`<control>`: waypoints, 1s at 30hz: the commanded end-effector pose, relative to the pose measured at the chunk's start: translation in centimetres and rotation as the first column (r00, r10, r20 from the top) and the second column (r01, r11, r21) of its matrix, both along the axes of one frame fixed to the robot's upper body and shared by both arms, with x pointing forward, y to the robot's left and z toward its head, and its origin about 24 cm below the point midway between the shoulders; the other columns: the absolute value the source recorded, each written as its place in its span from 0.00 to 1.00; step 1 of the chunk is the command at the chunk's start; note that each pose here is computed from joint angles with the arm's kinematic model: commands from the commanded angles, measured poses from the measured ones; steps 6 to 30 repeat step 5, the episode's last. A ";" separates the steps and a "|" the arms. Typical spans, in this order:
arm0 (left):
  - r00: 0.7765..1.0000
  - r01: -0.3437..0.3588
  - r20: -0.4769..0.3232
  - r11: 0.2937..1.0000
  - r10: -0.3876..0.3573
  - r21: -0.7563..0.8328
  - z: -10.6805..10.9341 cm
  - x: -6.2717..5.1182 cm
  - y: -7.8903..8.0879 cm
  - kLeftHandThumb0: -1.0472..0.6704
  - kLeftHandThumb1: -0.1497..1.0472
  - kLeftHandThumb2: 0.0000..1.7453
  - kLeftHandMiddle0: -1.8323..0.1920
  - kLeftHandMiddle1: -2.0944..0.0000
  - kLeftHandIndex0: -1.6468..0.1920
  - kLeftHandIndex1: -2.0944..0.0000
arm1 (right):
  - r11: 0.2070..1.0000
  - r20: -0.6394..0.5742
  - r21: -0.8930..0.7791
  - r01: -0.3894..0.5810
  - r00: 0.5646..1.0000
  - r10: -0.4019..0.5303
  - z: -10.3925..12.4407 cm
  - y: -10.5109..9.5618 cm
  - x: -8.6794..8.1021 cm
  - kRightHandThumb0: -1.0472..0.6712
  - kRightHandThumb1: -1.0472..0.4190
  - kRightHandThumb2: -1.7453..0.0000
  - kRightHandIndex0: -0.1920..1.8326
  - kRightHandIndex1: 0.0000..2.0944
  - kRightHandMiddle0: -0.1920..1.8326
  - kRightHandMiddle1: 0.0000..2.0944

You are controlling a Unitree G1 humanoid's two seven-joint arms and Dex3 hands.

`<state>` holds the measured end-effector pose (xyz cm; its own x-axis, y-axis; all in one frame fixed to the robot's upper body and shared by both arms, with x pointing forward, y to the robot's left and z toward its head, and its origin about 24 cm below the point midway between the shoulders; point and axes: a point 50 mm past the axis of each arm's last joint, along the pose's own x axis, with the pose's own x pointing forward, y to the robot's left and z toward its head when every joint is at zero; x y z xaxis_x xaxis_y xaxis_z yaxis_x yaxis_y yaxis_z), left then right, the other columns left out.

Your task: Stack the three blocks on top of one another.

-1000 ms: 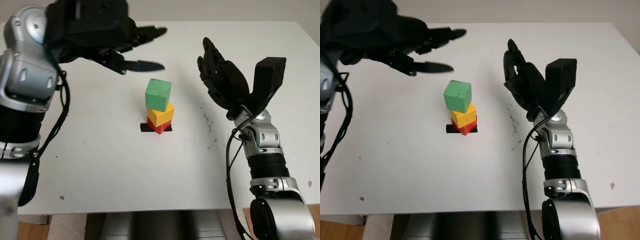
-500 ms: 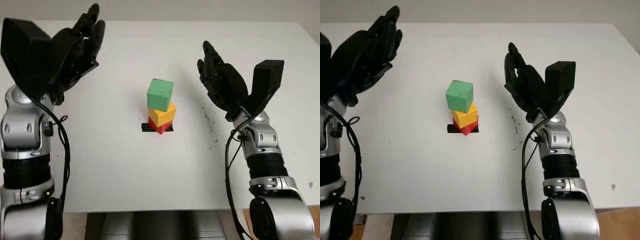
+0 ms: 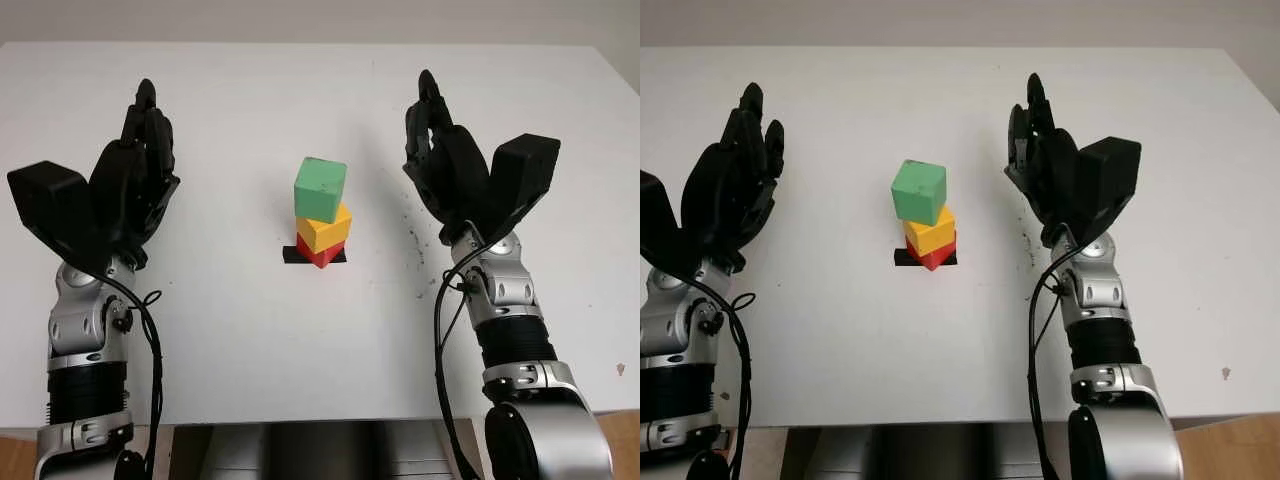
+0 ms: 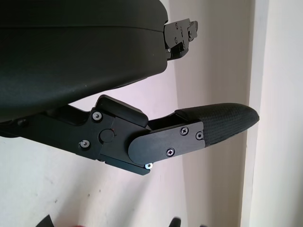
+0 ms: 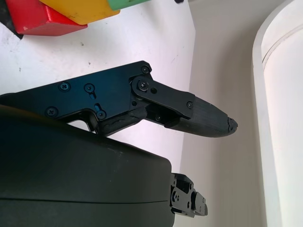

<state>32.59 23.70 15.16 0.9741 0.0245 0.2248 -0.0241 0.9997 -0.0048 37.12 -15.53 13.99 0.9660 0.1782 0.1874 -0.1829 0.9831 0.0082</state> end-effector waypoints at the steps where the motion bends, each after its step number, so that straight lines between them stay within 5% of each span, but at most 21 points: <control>1: 1.000 -0.003 0.005 1.000 0.003 0.001 -0.3 -0.1 -0.1 0.11 1.00 0.39 1.00 1.00 1.00 1.00 | 1.000 -0.003 0.006 0.008 1.000 -0.008 -0.4 0.1 -0.1 0.17 0.00 0.55 0.00 0.00 0.00 0.00; 30: 1.000 -0.007 0.011 1.000 0.007 0.005 -0.8 -0.2 -0.1 0.12 1.00 0.39 1.00 1.00 1.00 1.00 | 1.000 -0.028 0.018 0.022 0.999 -0.022 -0.8 0.1 -0.2 0.17 0.00 0.55 0.00 0.00 0.00 0.00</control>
